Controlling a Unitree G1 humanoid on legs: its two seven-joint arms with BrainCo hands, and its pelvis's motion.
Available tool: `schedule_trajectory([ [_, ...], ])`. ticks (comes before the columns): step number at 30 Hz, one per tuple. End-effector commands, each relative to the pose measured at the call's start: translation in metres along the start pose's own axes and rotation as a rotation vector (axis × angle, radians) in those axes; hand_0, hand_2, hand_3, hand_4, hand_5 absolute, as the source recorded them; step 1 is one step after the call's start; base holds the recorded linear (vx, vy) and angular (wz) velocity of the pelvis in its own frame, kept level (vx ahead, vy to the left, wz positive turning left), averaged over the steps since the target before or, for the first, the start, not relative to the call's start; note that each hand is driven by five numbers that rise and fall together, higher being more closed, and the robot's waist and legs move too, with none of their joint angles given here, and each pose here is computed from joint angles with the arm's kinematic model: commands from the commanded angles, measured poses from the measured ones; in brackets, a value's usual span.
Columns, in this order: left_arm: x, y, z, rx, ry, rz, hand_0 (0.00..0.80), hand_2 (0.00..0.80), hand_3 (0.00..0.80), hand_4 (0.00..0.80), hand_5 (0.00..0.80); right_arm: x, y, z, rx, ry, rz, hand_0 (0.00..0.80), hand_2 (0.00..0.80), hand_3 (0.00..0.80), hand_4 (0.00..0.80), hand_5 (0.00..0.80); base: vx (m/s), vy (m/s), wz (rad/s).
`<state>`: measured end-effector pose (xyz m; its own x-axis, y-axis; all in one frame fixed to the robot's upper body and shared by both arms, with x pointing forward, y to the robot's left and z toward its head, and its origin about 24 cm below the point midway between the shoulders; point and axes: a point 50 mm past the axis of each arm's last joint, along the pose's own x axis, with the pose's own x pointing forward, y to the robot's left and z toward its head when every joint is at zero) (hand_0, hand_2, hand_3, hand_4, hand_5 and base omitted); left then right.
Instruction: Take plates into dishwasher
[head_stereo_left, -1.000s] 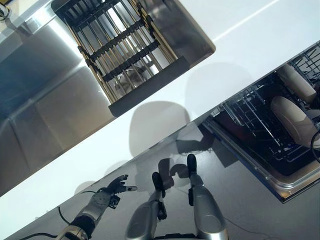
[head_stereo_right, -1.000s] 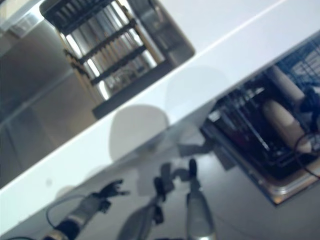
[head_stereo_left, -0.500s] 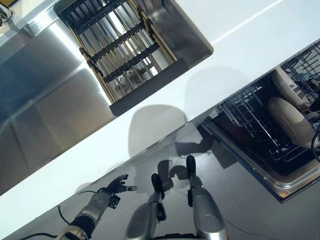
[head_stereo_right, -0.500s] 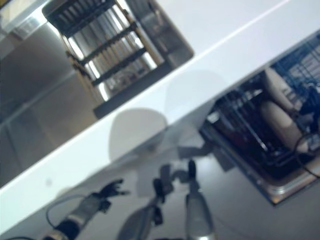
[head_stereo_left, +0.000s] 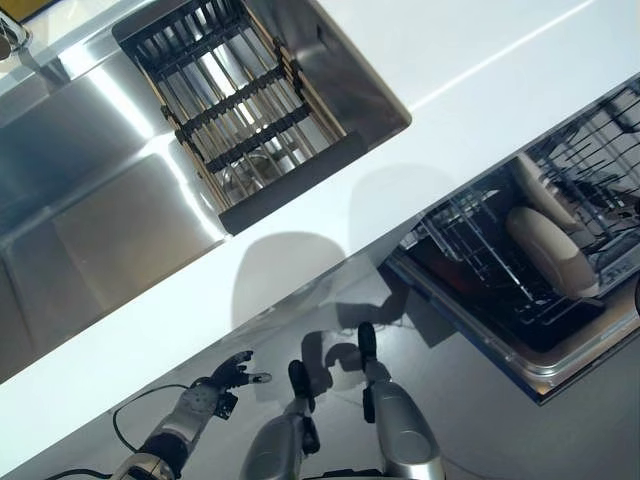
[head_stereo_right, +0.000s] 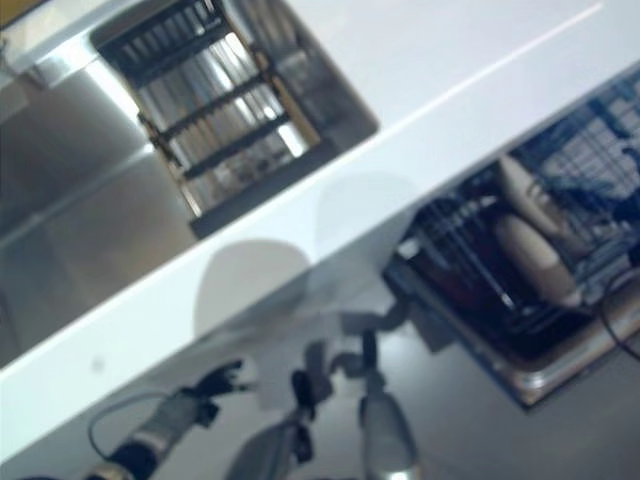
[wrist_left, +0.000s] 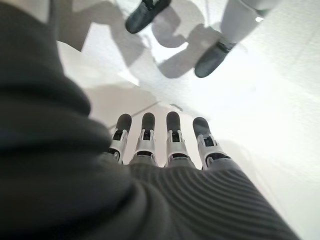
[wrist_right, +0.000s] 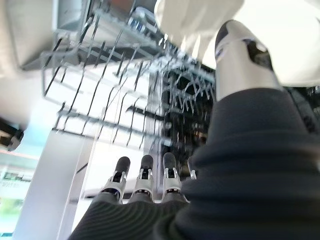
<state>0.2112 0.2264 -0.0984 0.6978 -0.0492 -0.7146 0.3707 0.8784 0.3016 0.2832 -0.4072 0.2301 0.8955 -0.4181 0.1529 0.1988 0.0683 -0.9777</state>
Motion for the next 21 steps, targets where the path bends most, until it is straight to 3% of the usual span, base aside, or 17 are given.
schedule_trajectory([
  [1, -0.012, 0.004, -0.038, 0.022, 0.117, 0.019, 0.0, 0.0, 0.0, 0.0, 0.0, -0.004, -0.025, -0.007, 0.0, -0.014, -0.102, 0.0, 0.0, 0.0, 0.0, 0.0, 0.007, 0.058, -0.09],
  [12, -0.015, 0.002, -0.056, 0.03, 0.198, 0.023, 0.0, 0.0, 0.0, 0.0, 0.0, -0.018, -0.032, -0.036, 0.208, 0.07, -0.142, 0.0, 0.0, 0.0, 0.0, 0.0, -0.012, 0.072, -0.19],
  [21, -0.015, 0.006, -0.059, 0.017, 0.233, 0.034, 0.0, 0.0, 0.0, 0.0, 0.0, -0.037, 0.019, -0.076, 0.523, 0.28, -0.089, 0.0, 0.0, 0.0, 0.0, 0.0, -0.034, 0.045, -0.24],
])
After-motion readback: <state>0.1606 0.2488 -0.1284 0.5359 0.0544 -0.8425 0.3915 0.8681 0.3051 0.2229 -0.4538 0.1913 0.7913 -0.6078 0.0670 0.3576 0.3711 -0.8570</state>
